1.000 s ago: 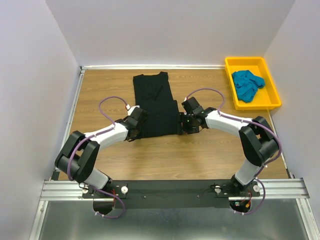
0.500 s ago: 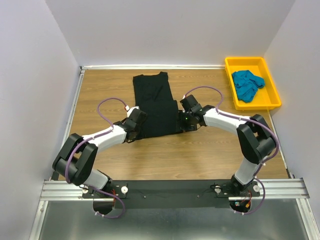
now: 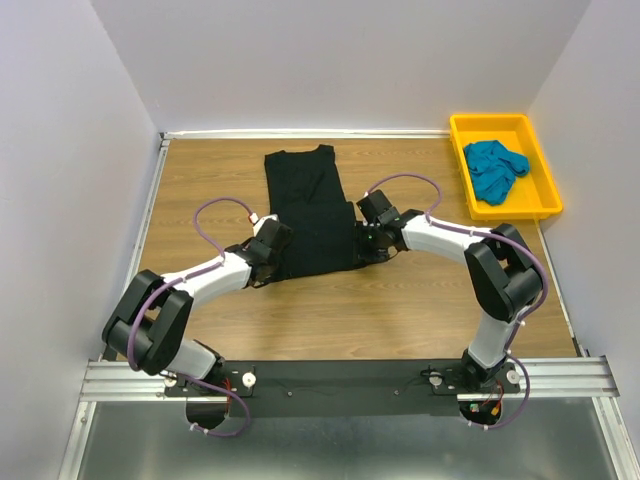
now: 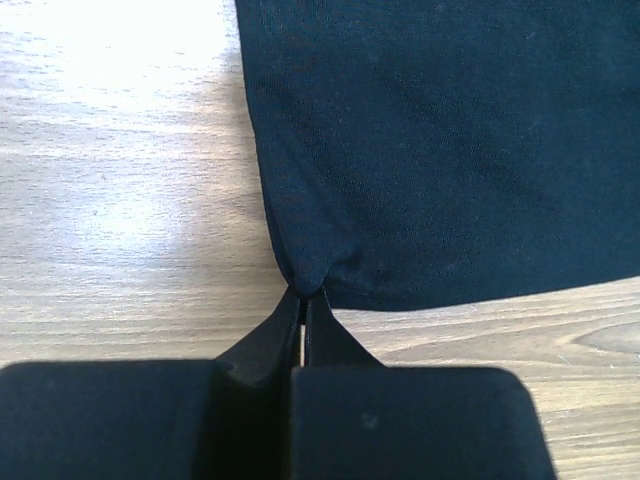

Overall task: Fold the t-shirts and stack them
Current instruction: Fold the tshirt

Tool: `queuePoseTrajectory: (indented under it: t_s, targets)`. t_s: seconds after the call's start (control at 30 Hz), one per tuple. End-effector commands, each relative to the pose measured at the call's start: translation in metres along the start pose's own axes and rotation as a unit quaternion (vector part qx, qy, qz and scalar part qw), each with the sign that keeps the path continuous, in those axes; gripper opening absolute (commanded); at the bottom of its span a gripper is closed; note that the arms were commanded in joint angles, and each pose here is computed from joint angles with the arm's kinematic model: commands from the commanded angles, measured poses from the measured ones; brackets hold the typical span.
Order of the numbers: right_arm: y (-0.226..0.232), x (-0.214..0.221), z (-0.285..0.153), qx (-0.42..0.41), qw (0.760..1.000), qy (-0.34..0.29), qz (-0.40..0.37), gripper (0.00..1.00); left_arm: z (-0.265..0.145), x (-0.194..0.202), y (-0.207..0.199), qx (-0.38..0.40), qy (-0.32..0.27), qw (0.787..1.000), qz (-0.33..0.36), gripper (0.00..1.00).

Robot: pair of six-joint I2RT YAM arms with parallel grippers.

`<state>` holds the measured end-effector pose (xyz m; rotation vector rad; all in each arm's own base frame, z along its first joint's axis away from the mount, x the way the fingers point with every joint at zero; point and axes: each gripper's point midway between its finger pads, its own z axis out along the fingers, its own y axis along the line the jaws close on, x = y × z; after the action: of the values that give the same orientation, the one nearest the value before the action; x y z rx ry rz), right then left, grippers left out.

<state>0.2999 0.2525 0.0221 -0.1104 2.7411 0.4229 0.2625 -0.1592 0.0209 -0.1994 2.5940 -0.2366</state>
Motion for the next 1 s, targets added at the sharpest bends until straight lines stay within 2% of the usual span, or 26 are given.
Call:
queuePoseTrajectory:
  t_s: [0.0, 0.43, 0.53, 0.6, 0.67, 0.77, 0.87, 0.9, 0.97]
  targets:
    - [-0.009, 0.028, 0.006, 0.023, 0.999, 0.042, 0.008, 0.51, -0.004, 0.025, 0.013, -0.015, 0.04, 0.999, 0.011, 0.0]
    - [-0.032, 0.058, 0.022, 0.123, 0.988, 0.09, -0.009, 0.5, -0.006, 0.03, 0.014, -0.006, 0.043, 0.999, 0.018, 0.0]
    - [-0.039, 0.055, 0.027, 0.14, 0.986, 0.085, -0.013, 0.39, -0.006, 0.029, 0.014, -0.004, 0.043, 0.999, 0.022, 0.0]
    - [-0.041, 0.051, 0.026, 0.146, 0.986, 0.079, -0.019, 0.17, -0.007, 0.03, 0.014, -0.002, 0.043, 0.999, 0.022, 0.0]
    - [-0.04, 0.049, 0.022, 0.145, 0.986, 0.077, -0.025, 0.03, -0.01, 0.031, 0.013, 0.004, 0.045, 0.999, 0.029, 0.0]
    - [-0.041, 0.06, 0.005, 0.14, 0.985, 0.097, -0.035, 0.0, -0.021, 0.045, 0.001, 0.043, 0.074, 0.995, 0.058, 0.0]
    - [-0.042, 0.087, -0.024, 0.124, 0.98, 0.148, -0.052, 0.0, -0.052, 0.08, -0.024, 0.085, 0.136, 0.983, 0.091, 0.0]
    - [-0.05, 0.108, -0.037, 0.136, 0.972, 0.183, -0.06, 0.0, -0.064, 0.086, -0.032, 0.103, 0.14, 0.98, 0.095, 0.0]
    - [-0.054, 0.122, -0.059, 0.139, 0.965, 0.21, -0.07, 0.01, -0.083, 0.107, -0.042, 0.133, 0.169, 0.971, 0.103, 0.0]
